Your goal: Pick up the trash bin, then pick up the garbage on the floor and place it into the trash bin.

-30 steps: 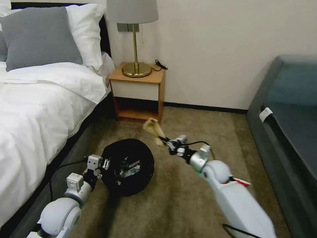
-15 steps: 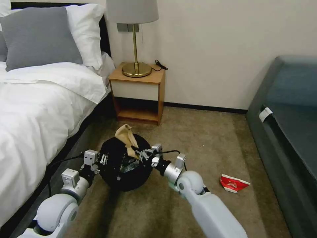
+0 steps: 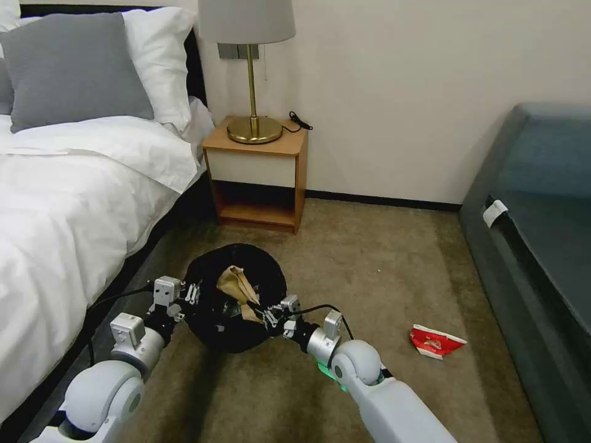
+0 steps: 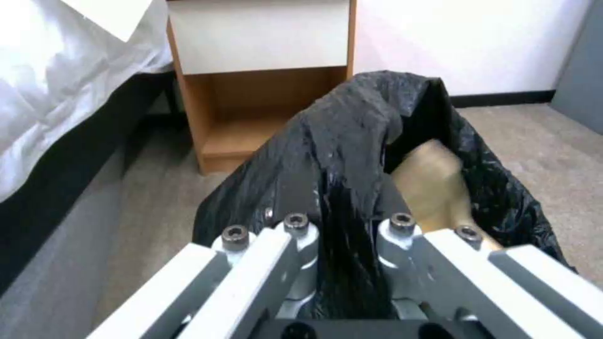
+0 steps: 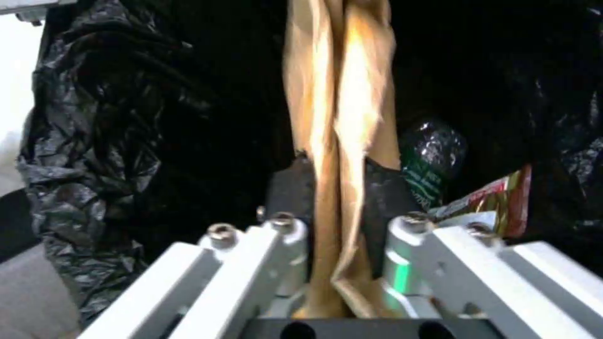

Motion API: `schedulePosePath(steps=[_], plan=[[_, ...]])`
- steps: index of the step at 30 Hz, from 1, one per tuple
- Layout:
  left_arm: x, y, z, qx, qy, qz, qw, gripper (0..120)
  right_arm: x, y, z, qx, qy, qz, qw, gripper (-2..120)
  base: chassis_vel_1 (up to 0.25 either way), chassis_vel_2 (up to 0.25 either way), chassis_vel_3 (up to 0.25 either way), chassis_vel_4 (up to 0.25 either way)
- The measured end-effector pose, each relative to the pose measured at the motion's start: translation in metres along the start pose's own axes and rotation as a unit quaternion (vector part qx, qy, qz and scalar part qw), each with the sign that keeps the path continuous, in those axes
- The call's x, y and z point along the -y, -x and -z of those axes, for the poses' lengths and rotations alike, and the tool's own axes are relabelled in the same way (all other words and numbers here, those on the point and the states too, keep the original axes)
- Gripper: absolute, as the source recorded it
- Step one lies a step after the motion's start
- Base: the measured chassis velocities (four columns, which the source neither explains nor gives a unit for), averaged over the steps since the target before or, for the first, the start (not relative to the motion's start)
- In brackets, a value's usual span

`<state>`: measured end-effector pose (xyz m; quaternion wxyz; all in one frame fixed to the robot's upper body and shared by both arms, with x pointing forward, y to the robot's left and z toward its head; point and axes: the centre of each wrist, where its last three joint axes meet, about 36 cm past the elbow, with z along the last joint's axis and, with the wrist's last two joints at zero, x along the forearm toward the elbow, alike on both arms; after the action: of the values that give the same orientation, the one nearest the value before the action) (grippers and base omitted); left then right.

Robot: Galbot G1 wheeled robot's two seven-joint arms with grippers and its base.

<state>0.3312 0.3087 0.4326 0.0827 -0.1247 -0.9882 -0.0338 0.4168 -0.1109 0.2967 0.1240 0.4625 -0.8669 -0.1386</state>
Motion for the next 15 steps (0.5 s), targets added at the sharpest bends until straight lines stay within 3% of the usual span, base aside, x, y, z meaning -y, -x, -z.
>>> schedulePosePath(steps=[15], plan=[[-0.003,0.001,-0.005,-0.005,0.003,0.001,1.0000,7,0.010,-0.013,0.008,0.008,-0.026,-0.024,0.999,73,0.000,0.000,0.000,0.000]])
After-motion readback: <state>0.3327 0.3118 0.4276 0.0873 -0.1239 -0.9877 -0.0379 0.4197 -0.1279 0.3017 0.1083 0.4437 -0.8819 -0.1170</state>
